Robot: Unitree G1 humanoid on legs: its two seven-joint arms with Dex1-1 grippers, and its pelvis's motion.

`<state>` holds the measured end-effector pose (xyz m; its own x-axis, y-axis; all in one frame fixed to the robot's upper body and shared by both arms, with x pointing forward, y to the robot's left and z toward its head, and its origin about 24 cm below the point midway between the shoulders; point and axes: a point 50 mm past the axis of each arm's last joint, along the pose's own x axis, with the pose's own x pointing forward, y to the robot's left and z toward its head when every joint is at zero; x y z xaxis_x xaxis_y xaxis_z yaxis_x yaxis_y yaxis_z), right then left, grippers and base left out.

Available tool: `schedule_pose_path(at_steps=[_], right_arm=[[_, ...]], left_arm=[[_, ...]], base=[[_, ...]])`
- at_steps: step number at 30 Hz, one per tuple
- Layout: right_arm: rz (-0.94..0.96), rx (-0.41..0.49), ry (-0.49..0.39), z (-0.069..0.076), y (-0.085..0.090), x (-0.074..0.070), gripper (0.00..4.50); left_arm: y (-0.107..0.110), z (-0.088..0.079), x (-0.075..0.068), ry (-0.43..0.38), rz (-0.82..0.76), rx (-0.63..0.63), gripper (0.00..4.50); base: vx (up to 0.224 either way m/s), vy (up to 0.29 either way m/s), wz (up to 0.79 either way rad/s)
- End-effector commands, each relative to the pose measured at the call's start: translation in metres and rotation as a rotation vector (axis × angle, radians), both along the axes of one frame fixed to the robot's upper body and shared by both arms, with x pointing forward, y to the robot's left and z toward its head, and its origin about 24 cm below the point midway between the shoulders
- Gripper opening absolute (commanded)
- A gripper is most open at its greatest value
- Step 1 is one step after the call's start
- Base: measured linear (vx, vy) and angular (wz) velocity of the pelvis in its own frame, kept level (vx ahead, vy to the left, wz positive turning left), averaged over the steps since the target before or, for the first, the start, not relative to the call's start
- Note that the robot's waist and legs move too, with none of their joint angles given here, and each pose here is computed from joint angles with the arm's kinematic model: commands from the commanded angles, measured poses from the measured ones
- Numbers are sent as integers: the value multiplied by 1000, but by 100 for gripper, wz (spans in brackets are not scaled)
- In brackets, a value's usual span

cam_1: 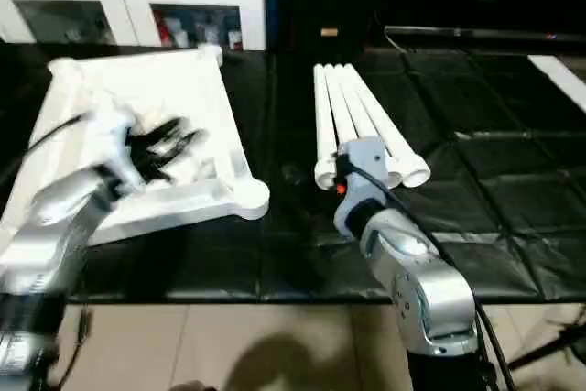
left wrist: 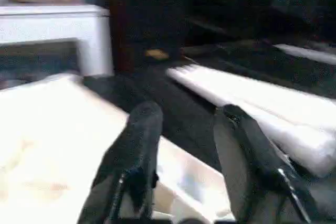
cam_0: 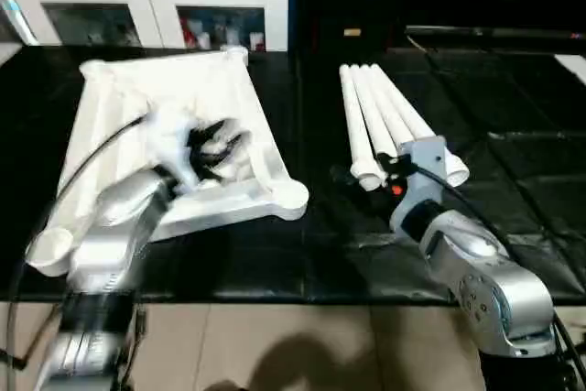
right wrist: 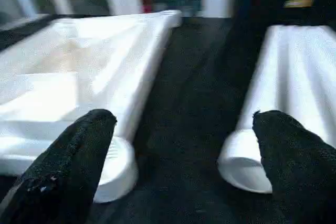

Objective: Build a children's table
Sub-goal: Move table base, then move to table

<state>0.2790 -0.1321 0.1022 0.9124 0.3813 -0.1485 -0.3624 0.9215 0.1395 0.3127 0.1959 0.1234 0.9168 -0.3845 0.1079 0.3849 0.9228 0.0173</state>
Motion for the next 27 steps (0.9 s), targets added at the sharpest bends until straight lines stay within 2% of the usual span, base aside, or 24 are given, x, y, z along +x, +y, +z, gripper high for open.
schedule_pose_path(at_steps=[1, 2, 4, 6, 12, 15, 19, 23, 27], right_arm=[[-50, -14, -13, -3, -5, -1, 450], [-52, -15, -15, -3, -5, -1, 450], [-117, 37, -8, -7, -8, -1, 450], [-160, 51, -5, -9, -9, 1, 450], [-161, 6, -17, -13, -10, 5, 450], [-103, -6, -31, -11, -4, 4, 450], [-51, -19, -31, -12, 4, 1, 450], [-78, 27, -15, -14, 1, 3, 450], [-78, -8, -23, -14, -1, 4, 450]], left_arm=[[6, 7, -6, -12, 72, -4, 189], [7, 7, -7, -12, 75, -2, 189], [5, 4, -18, 2, 102, 24, 189], [4, 2, -26, 14, 136, 29, 189], [15, 0, -34, 44, 275, 22, 189], [14, -2, -37, 65, 255, 25, 189], [11, -18, -51, 117, 232, 35, 189], [9, -25, -58, 146, 235, 55, 189], [9, -22, -59, 148, 237, 58, 189]], base=[[0, 0, 0], [0, 0, 0], [0, 0, 0], [0, 0, 0], [0, 0, 0], [17, 3, -1], [66, 20, 17], [148, 7, 27], [144, -40, 10]])
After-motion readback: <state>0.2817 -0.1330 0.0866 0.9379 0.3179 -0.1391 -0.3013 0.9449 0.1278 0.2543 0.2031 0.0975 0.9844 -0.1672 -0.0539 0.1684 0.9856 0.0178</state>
